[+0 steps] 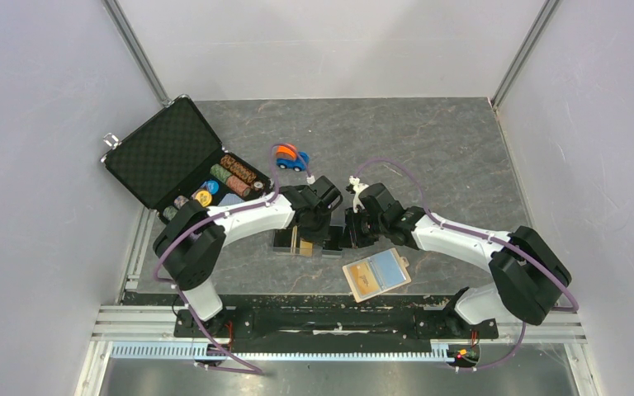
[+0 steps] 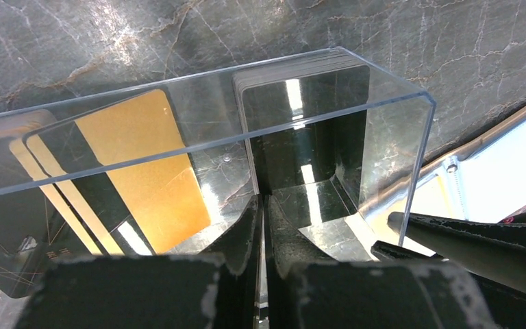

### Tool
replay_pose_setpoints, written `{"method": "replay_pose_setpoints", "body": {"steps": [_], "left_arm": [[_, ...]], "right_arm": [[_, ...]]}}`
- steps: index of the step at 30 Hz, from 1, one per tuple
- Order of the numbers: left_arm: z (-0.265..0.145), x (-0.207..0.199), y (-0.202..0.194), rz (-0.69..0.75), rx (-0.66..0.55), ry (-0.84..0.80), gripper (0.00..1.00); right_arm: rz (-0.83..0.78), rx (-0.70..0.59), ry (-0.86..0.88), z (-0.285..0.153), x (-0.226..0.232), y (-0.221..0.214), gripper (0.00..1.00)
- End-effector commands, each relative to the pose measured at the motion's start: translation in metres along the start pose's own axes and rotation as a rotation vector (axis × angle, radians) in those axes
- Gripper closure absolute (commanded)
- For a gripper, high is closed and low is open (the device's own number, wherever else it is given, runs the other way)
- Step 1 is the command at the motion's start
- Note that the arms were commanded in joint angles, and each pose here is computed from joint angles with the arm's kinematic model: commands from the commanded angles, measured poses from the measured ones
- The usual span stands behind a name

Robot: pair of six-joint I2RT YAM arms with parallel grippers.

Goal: Put the credit cards into the card holder
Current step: Pick up the credit card from the storage box.

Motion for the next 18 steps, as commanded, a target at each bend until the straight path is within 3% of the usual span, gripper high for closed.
{"method": "replay_pose_setpoints", "body": {"steps": [1, 7, 10, 18], "left_arm": [[-0.014, -0.014, 0.010, 0.027, -0.066, -0.076, 0.95], [-0.020, -0.020, 0.011, 0.067, -0.065, -0.023, 0.94], [-0.021, -0.024, 0.011, 0.082, -0.063, -0.027, 0.79], [-0.024, -0.031, 0.013, 0.081, -0.083, -0.065, 0.85]], "right_arm": [[-0.012, 0.045, -0.009, 0.000, -0.005, -0.011, 0.84], [-0.012, 0.047, -0.009, 0.000, -0.006, -0.013, 0.86], [-0.011, 0.047, -0.009, 0.000, -0.006, -0.013, 0.87], [-0.009, 0.047, -0.009, 0.000, -0.007, -0.014, 0.88]]}}
Point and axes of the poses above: each gripper's point midway between its finger pads, its own z axis out along the fingers, its own x axis along the line the jaws close on, y = z × x, the point moved 9 cm from there along -z, back along the fingers, and after that the axes turned 5 degrees about z, right-handed, at the moved point
